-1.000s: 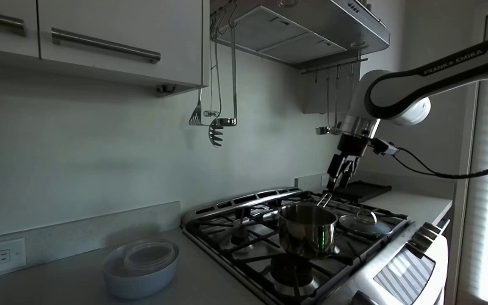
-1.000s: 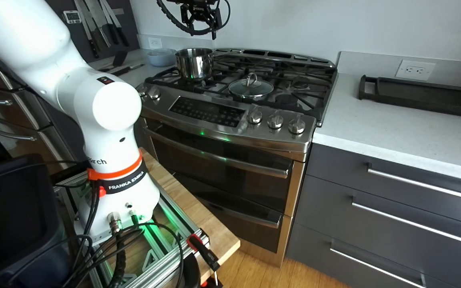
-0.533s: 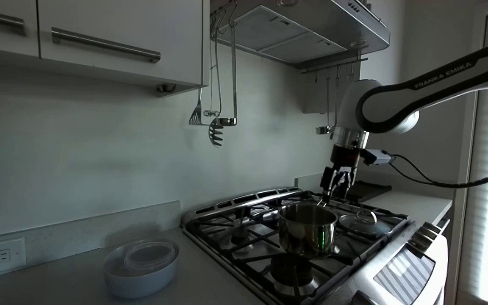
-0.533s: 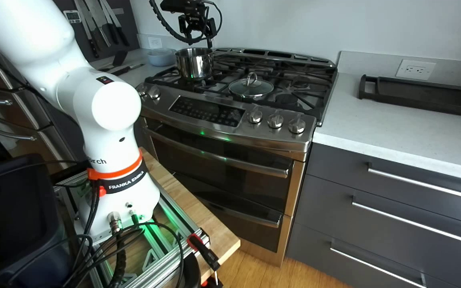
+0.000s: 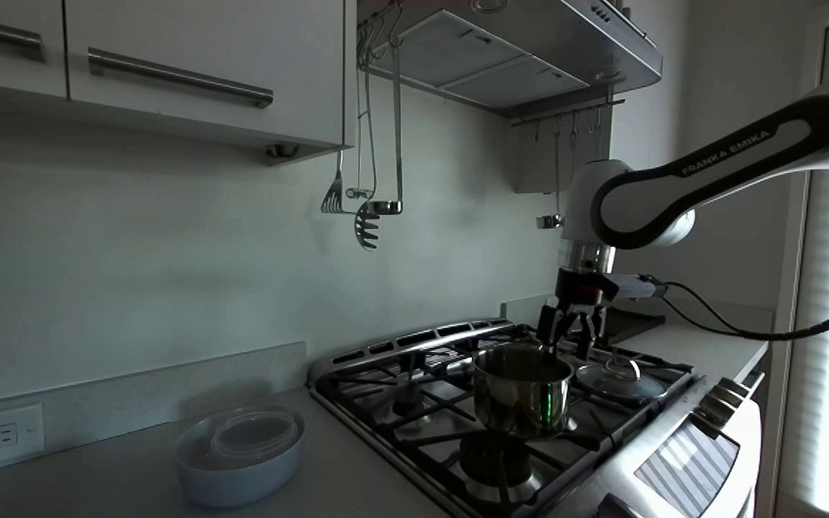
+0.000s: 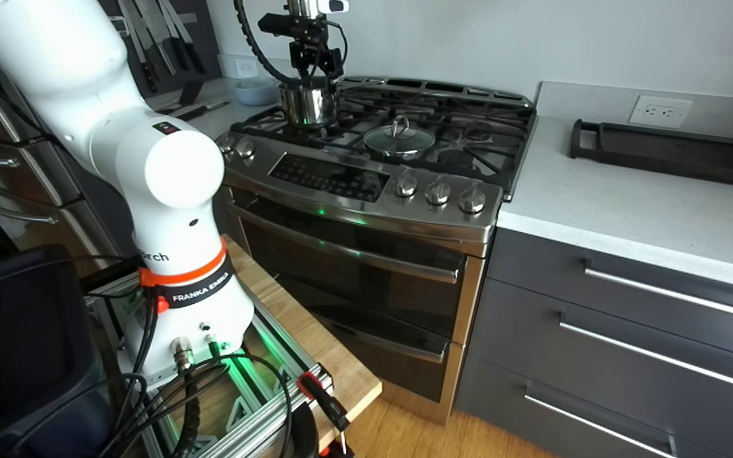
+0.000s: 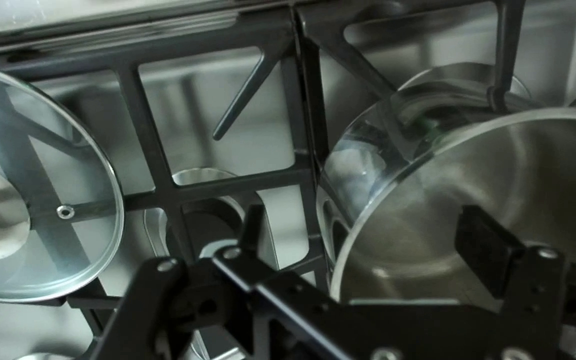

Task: Remove the lid from the silver pot

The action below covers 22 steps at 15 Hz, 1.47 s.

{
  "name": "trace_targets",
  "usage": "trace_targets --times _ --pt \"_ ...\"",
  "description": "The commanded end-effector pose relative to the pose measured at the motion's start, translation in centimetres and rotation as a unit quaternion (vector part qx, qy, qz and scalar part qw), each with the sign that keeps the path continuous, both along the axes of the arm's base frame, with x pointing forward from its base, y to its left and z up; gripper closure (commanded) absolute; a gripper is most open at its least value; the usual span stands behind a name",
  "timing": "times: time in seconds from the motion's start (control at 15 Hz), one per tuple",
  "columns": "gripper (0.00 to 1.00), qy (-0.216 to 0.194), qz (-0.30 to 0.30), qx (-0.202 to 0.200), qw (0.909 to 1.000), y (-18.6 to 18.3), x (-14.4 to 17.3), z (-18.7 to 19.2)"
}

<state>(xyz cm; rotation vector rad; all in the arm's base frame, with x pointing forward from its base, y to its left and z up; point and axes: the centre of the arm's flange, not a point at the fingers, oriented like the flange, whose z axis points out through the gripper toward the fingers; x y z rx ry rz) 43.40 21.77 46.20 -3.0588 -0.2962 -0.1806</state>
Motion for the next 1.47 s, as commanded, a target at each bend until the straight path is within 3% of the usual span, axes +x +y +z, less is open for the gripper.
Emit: trace_targets --times 0.0,0.6,1.4 --pt "0.28 0.005 -0.04 0.003 0.9992 0.3 0.3 -1.1" --pt "0.98 0.016 -0.084 0.002 0.9963 0.4 0.7 -1.9" --pt "0.98 0.01 -0.115 0.004 0.9933 0.4 1.8 -1.5"
